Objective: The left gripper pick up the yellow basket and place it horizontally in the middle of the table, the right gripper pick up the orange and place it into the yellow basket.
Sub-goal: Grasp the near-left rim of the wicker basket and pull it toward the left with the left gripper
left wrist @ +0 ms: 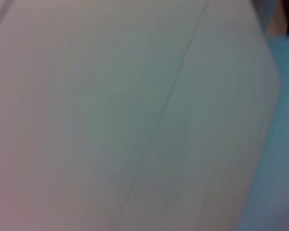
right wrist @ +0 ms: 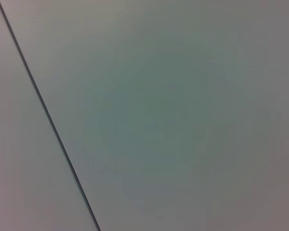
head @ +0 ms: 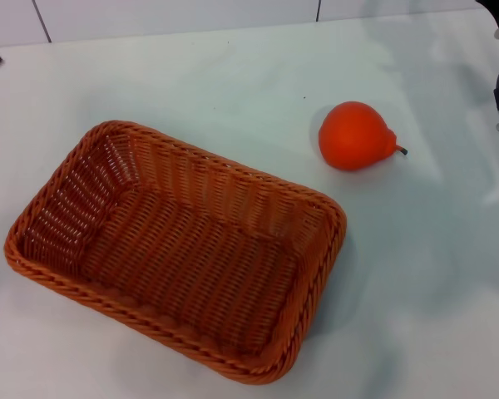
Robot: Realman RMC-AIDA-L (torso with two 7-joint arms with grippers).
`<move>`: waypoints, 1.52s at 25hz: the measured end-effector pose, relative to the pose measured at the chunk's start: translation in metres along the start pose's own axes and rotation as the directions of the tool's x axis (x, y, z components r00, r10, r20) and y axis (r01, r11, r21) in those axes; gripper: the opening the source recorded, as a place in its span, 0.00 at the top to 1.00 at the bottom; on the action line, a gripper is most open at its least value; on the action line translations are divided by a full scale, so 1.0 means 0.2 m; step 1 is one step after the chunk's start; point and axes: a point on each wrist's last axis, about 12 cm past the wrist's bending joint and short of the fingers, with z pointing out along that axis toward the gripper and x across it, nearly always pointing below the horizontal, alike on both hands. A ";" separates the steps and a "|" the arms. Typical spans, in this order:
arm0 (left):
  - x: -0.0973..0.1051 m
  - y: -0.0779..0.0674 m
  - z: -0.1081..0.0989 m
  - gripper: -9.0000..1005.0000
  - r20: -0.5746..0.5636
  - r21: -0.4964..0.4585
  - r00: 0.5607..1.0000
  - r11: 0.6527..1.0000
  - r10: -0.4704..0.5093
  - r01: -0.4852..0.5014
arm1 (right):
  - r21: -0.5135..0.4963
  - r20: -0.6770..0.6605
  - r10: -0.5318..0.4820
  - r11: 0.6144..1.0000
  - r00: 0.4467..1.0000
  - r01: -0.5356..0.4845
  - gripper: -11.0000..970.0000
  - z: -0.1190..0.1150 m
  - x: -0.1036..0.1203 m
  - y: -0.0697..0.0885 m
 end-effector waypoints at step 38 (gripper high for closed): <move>-0.08 0.05 0.49 0.21 -0.852 -0.288 0.498 0.939 -0.162 -0.187 | -0.091 -0.005 0.004 0.996 1.000 -0.005 0.21 0.03 0.03 0.07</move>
